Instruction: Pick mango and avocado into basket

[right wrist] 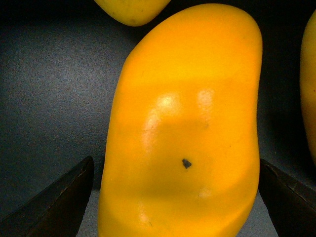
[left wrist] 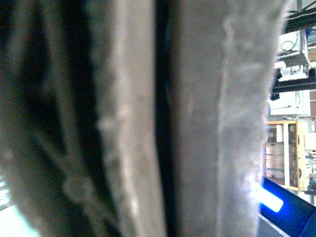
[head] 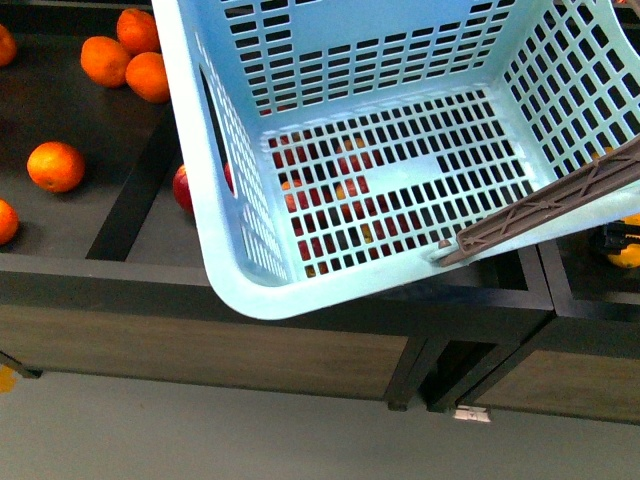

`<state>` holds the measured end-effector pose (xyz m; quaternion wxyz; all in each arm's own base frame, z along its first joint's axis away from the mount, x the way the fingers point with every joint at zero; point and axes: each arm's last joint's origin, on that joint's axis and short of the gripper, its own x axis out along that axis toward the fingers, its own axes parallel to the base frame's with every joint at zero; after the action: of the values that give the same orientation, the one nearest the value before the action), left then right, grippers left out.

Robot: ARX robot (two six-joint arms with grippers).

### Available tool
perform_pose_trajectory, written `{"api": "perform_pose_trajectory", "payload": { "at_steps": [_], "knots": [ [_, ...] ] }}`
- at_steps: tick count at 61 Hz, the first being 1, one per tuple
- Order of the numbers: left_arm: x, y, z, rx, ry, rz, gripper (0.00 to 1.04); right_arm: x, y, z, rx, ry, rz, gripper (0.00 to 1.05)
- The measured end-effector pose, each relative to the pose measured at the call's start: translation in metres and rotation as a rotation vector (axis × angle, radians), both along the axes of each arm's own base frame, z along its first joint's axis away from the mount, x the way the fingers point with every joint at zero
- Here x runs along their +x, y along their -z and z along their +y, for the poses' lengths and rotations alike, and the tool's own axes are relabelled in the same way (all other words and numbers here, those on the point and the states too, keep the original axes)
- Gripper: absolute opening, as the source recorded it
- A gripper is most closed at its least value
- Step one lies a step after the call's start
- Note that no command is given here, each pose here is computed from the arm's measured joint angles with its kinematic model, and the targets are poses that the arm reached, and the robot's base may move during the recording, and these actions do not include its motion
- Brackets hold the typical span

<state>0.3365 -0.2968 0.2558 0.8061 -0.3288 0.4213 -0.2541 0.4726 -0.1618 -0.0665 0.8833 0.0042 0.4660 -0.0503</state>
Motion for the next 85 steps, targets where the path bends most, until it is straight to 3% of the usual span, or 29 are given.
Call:
{"api": "perform_pose_trajectory", "payload": {
  "at_steps": [3,14,20,38,49,73,81,85],
  "knots": [
    [0.0,0.0,0.0,0.0,0.0,0.0,0.27,0.0,0.0,0.0,0.002,0.003,0.0,0.95],
    [0.0,0.0,0.0,0.0,0.0,0.0,0.27,-0.002,0.001,0.001,0.011,0.002,0.004,0.7],
    [0.0,0.0,0.0,0.0,0.0,0.0,0.27,-0.002,0.002,0.001,0.015,0.008,0.005,0.63],
    [0.0,0.0,0.0,0.0,0.0,0.0,0.27,-0.009,-0.002,-0.006,0.053,0.084,-0.03,0.61],
    [0.0,0.0,0.0,0.0,0.0,0.0,0.27,-0.02,-0.022,-0.021,0.092,0.141,-0.081,0.61],
    [0.0,0.0,0.0,0.0,0.0,0.0,0.27,-0.06,-0.131,-0.068,0.119,0.266,-0.327,0.61],
    [0.0,0.0,0.0,0.0,0.0,0.0,0.27,-0.082,-0.166,-0.067,0.129,0.256,-0.394,0.61],
    [0.0,0.0,0.0,0.0,0.0,0.0,0.27,-0.101,-0.2,-0.057,0.134,0.221,-0.463,0.61]
  ]
}}
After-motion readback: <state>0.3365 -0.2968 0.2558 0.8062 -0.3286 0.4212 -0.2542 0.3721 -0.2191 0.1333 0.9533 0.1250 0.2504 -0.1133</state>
